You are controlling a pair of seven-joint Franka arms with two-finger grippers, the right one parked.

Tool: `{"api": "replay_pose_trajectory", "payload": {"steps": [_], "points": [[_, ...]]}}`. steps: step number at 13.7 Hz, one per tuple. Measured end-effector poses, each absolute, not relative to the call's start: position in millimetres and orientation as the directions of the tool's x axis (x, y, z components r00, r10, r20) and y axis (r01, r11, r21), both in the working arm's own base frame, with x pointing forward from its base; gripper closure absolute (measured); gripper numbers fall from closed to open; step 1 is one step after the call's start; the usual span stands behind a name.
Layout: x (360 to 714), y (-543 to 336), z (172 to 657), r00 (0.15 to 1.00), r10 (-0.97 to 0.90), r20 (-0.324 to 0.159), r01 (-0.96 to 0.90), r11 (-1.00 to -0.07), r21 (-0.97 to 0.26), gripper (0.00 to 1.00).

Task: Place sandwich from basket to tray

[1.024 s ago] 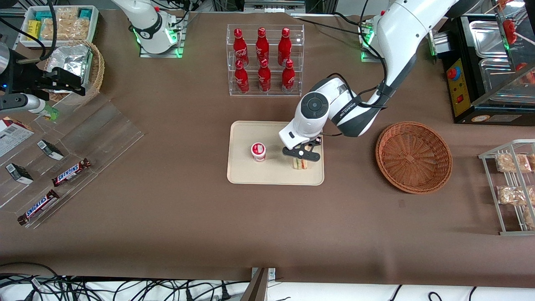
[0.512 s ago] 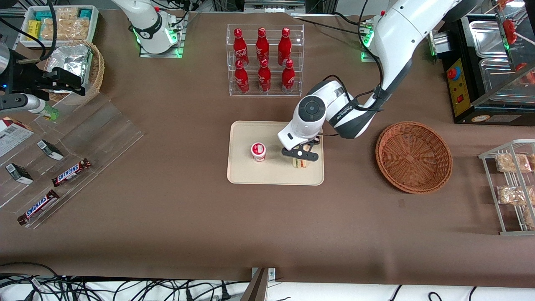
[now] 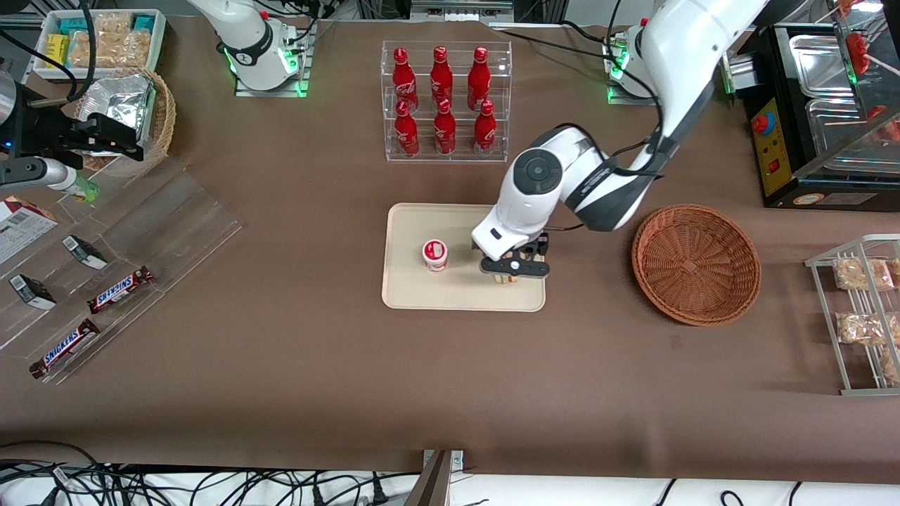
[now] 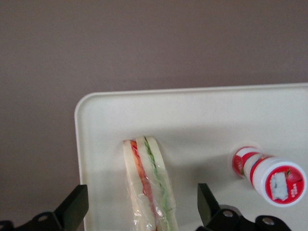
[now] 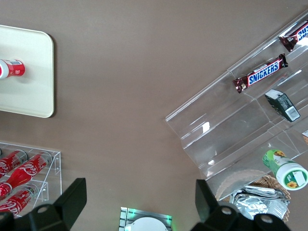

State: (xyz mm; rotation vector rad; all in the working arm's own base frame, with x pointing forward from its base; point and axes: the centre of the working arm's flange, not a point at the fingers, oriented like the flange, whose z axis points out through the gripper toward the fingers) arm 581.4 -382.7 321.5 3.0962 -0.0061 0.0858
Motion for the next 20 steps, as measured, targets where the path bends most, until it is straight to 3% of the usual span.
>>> {"api": "replay_pose_trajectory", "payload": {"steps": [4, 6, 12, 17, 20], "points": [[605, -331, 426, 0.976, 0.182, 0.12, 0.185, -0.983, -0.01, 0.0], [613, -302, 469, 0.959, 0.253, 0.125, 0.258, -0.966, -0.022, 0.0], [610, -234, 536, 0.936, 0.347, 0.066, 0.349, -0.937, -0.028, 0.0], [615, -146, 560, 0.966, 0.256, -0.019, 0.256, -0.967, 0.004, 0.0], [598, -81, 588, 0.988, 0.144, -0.051, 0.144, -0.99, -0.002, 0.0]]}}
